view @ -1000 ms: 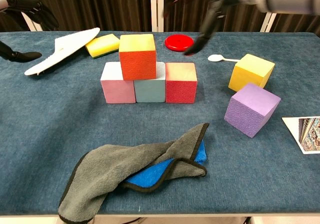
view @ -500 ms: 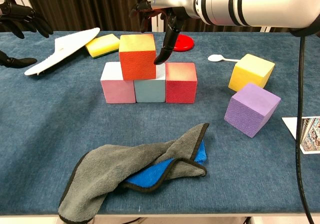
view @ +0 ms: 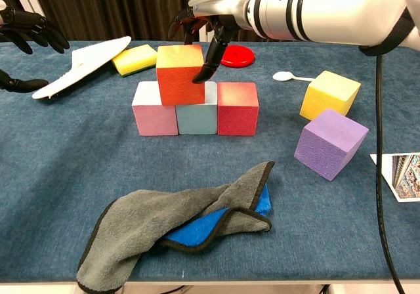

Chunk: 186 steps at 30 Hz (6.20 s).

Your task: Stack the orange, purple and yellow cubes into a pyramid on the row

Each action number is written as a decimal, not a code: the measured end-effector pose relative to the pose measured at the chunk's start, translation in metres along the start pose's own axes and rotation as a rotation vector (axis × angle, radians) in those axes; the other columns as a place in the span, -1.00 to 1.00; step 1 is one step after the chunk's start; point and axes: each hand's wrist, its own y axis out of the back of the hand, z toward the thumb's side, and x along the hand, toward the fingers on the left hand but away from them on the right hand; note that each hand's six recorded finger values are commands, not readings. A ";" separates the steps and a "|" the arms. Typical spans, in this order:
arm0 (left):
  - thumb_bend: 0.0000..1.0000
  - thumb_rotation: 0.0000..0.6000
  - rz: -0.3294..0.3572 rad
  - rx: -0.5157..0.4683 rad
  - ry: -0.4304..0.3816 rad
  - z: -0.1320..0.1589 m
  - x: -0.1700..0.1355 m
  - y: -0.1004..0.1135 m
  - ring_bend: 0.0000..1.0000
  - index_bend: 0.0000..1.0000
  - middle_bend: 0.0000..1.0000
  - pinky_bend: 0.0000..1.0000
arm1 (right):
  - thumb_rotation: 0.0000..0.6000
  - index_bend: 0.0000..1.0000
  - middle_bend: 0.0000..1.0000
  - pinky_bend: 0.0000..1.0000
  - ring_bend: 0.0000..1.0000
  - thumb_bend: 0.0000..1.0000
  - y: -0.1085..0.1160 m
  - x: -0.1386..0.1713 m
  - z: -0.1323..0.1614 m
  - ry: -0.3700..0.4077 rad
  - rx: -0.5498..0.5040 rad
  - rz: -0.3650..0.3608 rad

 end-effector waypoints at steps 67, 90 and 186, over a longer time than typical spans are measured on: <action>-0.45 1.00 0.015 -0.008 0.012 -0.013 -0.001 0.013 -0.56 -0.49 -0.49 -0.57 | 1.00 -0.74 -0.54 -0.85 -0.99 -0.75 0.022 0.115 -0.073 -0.008 0.141 -0.129; -0.45 1.00 -0.005 -0.041 0.047 -0.011 -0.004 0.013 -0.56 -0.49 -0.49 -0.57 | 1.00 -0.64 -0.56 -0.85 -0.99 -0.76 -0.054 0.164 -0.150 0.064 0.370 0.047; -0.45 1.00 0.033 -0.111 0.054 -0.032 -0.020 0.006 -0.56 -0.49 -0.52 -0.57 | 1.00 -0.50 -0.40 -0.82 -0.70 -0.61 -0.004 0.034 0.005 -0.406 0.019 -0.084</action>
